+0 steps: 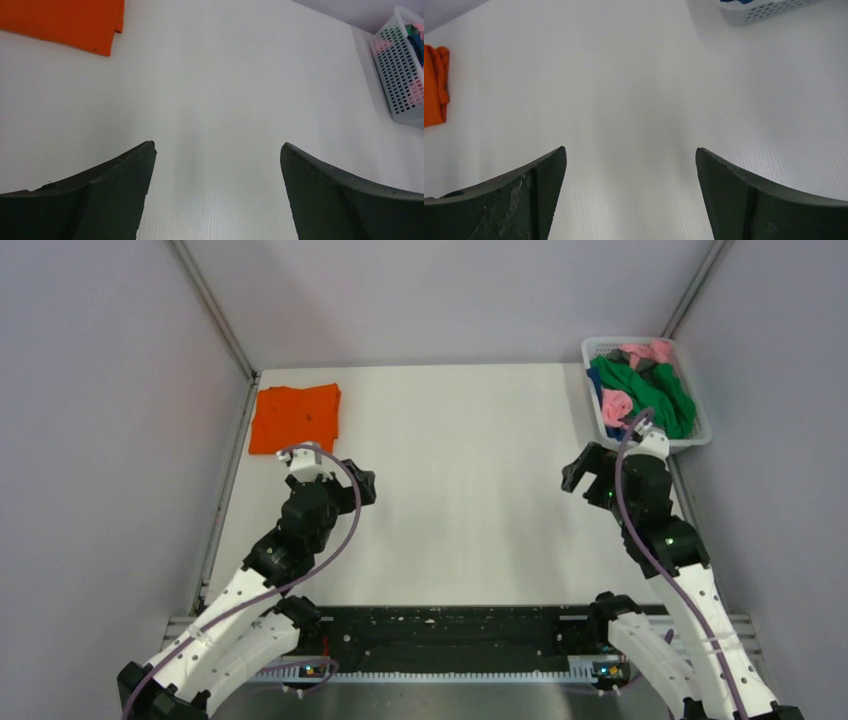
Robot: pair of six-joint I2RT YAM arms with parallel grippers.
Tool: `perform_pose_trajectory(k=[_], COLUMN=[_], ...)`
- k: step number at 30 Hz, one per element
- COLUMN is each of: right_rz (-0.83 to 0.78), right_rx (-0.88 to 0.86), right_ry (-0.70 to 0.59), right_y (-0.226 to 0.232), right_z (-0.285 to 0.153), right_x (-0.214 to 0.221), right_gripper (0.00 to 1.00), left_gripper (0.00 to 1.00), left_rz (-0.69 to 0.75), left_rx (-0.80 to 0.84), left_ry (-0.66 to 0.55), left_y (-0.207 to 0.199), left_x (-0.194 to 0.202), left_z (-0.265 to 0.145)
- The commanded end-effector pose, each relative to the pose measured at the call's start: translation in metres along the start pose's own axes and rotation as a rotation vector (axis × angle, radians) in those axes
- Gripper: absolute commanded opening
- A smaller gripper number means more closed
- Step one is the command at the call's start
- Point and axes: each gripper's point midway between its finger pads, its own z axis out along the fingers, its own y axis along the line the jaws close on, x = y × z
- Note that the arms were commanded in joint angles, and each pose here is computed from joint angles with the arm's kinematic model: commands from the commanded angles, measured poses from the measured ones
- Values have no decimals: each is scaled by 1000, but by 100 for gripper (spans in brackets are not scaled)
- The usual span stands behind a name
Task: Fold and stack the t-shirts
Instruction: Grab crumpled tshirt from bin with the right arm
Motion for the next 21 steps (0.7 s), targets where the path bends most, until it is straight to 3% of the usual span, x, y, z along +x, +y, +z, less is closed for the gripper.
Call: perform_pose_trajectory(k=[1, 11, 15, 21], right_rz=[-6, -45, 23, 174], right_rx=[11, 251, 398, 477], right_ry=[-114, -158, -160, -140], right_y=[6, -15, -58, -124], right_z=[-7, 48, 85, 145], right_x=[-39, -117, -157, -211], right_gripper=[99, 99, 99, 99], left_gripper=[99, 99, 99, 99], left_rz=[-20, -13, -13, -9], left_rx=[4, -15, -32, -40], left_ry=[-50, -38, -34, -29], left_y=[-7, -4, -2, 0], left_x=[-19, -16, -15, -12], left_z=[1, 4, 6, 9])
